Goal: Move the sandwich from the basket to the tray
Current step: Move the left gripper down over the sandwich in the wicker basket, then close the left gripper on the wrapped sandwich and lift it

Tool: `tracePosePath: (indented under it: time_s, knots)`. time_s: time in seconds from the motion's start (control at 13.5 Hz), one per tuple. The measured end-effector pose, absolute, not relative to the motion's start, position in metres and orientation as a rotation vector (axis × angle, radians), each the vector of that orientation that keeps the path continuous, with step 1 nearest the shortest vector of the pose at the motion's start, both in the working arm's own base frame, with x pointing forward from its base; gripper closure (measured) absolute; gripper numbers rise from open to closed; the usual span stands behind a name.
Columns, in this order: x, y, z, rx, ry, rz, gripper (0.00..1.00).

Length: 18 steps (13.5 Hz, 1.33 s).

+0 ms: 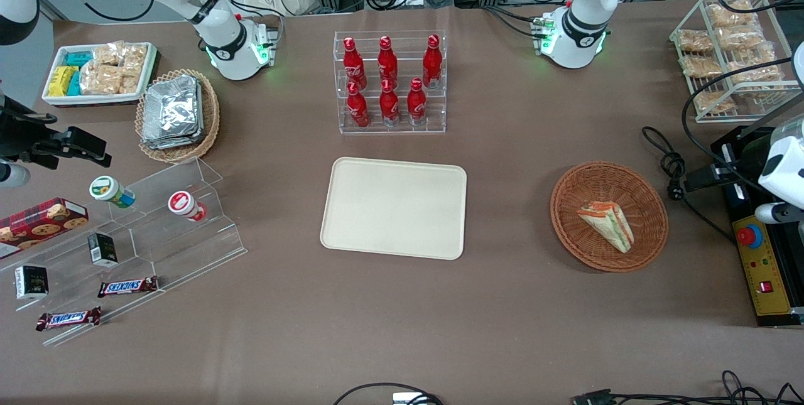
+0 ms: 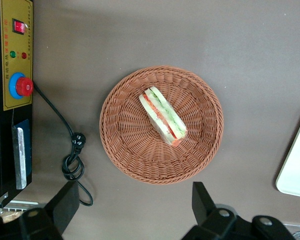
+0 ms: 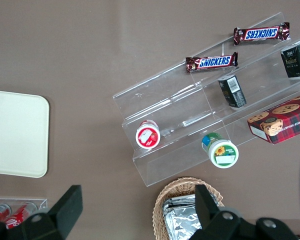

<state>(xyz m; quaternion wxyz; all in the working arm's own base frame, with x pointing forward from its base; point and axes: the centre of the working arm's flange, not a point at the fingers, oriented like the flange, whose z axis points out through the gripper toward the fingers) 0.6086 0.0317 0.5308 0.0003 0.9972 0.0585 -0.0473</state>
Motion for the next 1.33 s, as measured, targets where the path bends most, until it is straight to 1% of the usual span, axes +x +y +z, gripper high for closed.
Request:
tracePosePath:
  time_s: [0.3, 0.44, 0.59, 0.74, 0.81, 0.96, 1.11, 1.33]
  knots:
    - [0.609, 0.028, 0.529, 3.132, 0.173, -0.16, 0.0]
    - [0.613, 0.026, 0.511, 3.127, 0.187, -0.21, 0.0]
    - [0.617, 0.025, 0.486, 3.115, 0.344, -0.277, 0.0]
    - [0.616, 0.023, 0.46, 3.084, 0.654, -0.319, 0.0]
    - [0.614, 0.019, 0.443, 3.056, 0.817, -0.317, 0.0]
    - [0.611, 0.004, 0.401, 3.003, 1.081, -0.283, 0.0]
    - [0.604, -0.013, 0.36, 2.969, 1.215, -0.28, 0.0]
    - [0.596, -0.031, 0.309, 2.973, 1.264, -0.37, 0.0]
